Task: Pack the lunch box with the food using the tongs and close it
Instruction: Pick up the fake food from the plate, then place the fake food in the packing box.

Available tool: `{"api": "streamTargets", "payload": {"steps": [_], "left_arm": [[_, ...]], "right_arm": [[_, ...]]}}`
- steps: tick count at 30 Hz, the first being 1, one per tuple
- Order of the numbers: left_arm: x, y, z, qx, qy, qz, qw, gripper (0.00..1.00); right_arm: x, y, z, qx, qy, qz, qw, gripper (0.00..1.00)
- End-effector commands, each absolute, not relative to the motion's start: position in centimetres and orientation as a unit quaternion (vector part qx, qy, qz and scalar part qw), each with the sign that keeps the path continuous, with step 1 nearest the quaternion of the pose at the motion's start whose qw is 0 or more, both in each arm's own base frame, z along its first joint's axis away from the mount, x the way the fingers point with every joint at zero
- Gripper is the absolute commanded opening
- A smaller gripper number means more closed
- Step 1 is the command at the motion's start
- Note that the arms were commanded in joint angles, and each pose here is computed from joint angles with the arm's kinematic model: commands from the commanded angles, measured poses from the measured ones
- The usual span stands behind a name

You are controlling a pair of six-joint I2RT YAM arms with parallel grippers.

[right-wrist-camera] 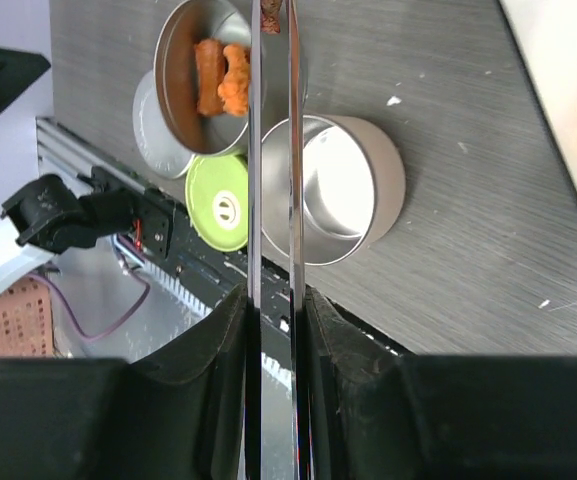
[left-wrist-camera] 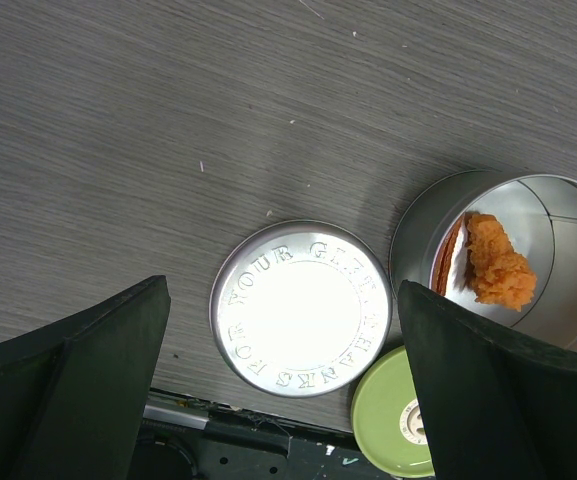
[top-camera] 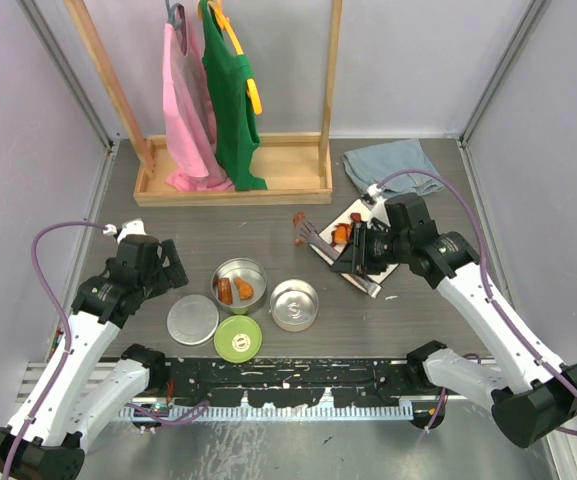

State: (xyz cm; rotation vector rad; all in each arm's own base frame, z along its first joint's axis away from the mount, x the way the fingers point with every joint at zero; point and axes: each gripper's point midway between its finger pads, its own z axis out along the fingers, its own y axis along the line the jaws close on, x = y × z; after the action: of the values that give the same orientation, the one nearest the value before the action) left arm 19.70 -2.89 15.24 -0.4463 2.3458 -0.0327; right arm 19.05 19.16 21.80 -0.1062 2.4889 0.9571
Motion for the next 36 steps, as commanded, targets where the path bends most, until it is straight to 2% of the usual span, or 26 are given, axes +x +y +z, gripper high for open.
{"api": "streamTargets", "payload": {"steps": [1,8,14,22,36], "left_arm": [[20.5,-3.0,16.4,-0.184,0.902,-0.023,0.390,0.98],[20.5,-2.9,16.4,-0.185,0.901,-0.023,0.391,0.98],[20.5,-2.9,16.5,-0.185,0.901,-0.023,0.392,0.98],[20.5,-2.9,16.5,-0.186,0.900,-0.023,0.394,0.98],[20.5,-2.9,16.5,-0.185,0.900,-0.022,0.393,0.98]], "right_arm": [[18.6,22.0,22.8,-0.086,0.889,0.388,0.229,0.23],[16.7,27.6,20.9,-0.158,0.900,0.355,0.198,0.24],[16.2,29.7,19.2,-0.180,0.908,0.333,0.179,0.24],[16.8,30.5,17.9,-0.188,0.916,0.308,0.173,0.25],[16.5,30.5,17.0,-0.207,0.919,0.295,0.157,0.35]]}}
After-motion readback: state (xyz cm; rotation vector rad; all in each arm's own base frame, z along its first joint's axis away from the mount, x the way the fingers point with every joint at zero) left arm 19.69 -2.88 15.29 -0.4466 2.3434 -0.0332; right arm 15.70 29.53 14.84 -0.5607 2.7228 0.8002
